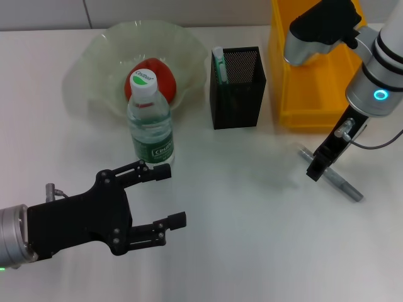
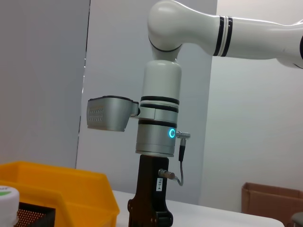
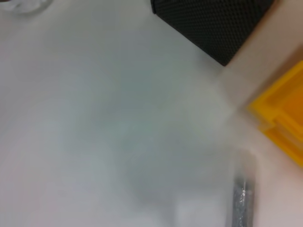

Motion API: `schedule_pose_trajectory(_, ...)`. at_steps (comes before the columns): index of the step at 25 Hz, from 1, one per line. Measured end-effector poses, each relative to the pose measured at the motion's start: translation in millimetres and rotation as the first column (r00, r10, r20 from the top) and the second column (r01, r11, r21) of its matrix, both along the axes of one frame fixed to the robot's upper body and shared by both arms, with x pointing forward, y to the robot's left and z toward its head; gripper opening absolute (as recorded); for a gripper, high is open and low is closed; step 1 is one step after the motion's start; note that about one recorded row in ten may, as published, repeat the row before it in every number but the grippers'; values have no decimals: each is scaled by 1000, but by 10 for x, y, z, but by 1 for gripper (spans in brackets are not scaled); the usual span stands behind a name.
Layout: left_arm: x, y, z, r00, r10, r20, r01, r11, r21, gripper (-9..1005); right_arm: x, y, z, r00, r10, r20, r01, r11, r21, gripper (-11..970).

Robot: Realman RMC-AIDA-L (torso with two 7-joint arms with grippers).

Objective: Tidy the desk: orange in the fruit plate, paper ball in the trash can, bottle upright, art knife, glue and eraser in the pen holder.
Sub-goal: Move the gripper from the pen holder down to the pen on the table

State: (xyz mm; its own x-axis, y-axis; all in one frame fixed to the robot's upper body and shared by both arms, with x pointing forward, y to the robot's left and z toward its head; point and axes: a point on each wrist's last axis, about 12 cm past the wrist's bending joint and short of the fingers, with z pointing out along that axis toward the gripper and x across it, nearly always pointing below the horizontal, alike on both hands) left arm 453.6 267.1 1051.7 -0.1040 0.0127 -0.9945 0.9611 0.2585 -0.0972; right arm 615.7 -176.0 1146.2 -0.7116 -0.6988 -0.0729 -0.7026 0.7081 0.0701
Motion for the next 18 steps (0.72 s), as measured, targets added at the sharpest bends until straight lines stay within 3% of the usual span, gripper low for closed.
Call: schedule_pose_trajectory(18,6,-5,-7,1000,6,-2,-6,1000,3,789,-3,-41,-114,1000,-25,3,25,1000,2,555)
